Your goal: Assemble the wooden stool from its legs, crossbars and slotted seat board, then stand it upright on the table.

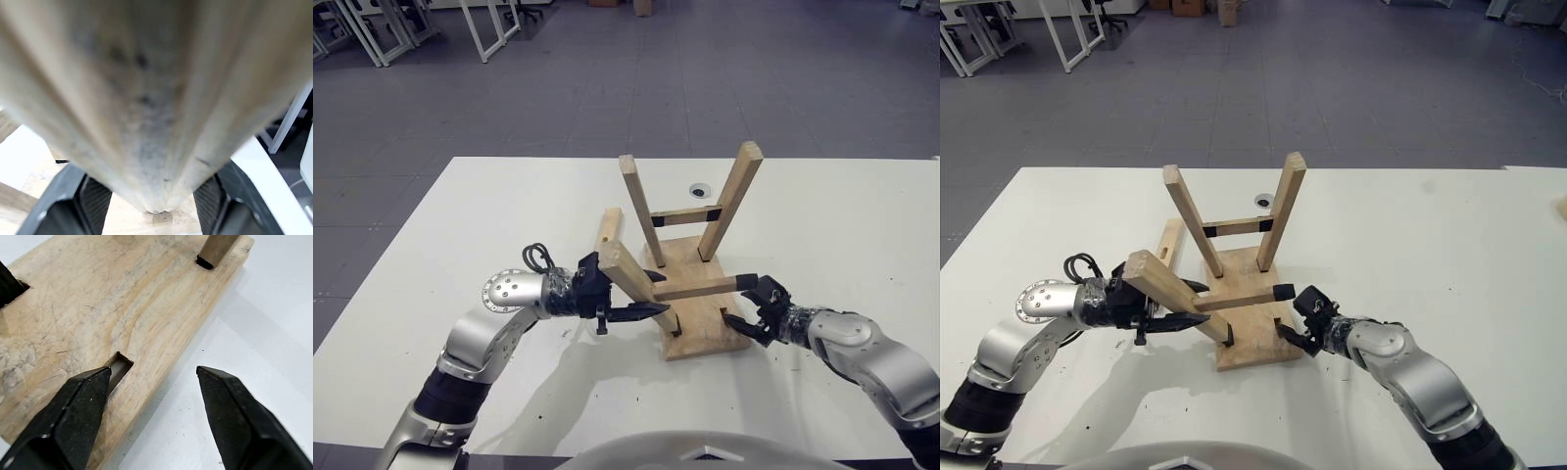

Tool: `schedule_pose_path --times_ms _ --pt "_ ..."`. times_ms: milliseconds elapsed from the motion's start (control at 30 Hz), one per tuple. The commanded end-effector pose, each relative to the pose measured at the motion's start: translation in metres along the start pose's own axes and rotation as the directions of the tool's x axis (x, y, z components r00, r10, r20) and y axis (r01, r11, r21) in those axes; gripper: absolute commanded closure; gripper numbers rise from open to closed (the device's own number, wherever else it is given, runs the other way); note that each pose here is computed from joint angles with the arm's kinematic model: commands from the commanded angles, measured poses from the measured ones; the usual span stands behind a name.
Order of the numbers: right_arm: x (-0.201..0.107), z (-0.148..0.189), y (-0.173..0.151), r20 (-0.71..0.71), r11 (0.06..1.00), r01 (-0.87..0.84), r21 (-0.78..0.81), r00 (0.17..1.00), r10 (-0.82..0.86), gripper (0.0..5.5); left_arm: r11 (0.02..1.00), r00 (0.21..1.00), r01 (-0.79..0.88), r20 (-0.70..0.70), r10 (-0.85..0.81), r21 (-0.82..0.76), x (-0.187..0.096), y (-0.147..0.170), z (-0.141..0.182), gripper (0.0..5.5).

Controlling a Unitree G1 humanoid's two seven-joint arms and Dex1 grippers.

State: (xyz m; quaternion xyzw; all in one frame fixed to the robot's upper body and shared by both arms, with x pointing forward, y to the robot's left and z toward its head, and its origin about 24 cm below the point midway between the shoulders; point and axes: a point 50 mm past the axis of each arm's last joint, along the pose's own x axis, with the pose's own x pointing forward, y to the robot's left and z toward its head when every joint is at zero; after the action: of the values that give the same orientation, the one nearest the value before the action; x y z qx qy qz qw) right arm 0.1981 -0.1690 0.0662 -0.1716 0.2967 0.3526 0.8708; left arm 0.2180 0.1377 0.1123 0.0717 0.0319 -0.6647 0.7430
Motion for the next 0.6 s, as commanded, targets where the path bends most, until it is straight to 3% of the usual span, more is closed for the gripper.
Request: schedule_pose_path --times_ms 33,133,267,400,600 --pt "0.001 -0.008 0.004 -0.035 0.999 0.025 0.043 0.999 -0.024 2.28 0.986 0.918 -0.164 -0.369 0.147 -0.015 -0.011 0.003 -0.039 3.44" --pt "0.001 -0.004 0.002 -0.007 0.997 0.052 0.059 0.999 -0.051 2.28 0.97 0.894 -0.214 -0.422 0.148 -0.113 -0.003 -0.016 -0.068 3.44" --pt "0.0 0.001 -0.005 0.021 0.994 0.084 0.069 0.996 -0.085 2.28 0.974 0.87 -0.163 -0.489 0.067 -0.158 -0.004 -0.033 -0.094 3.44" --pt "0.002 0.004 -0.009 0.046 0.989 0.11 0.097 0.992 -0.115 2.28 0.989 0.762 0.019 -0.639 -0.109 -0.146 -0.017 -0.043 -0.114 3.44" --pt "0.004 0.006 -0.01 0.068 0.987 0.116 0.108 0.99 -0.123 2.28 0.956 0.678 0.123 -0.681 -0.277 -0.266 -0.035 -0.051 -0.13 3.44"
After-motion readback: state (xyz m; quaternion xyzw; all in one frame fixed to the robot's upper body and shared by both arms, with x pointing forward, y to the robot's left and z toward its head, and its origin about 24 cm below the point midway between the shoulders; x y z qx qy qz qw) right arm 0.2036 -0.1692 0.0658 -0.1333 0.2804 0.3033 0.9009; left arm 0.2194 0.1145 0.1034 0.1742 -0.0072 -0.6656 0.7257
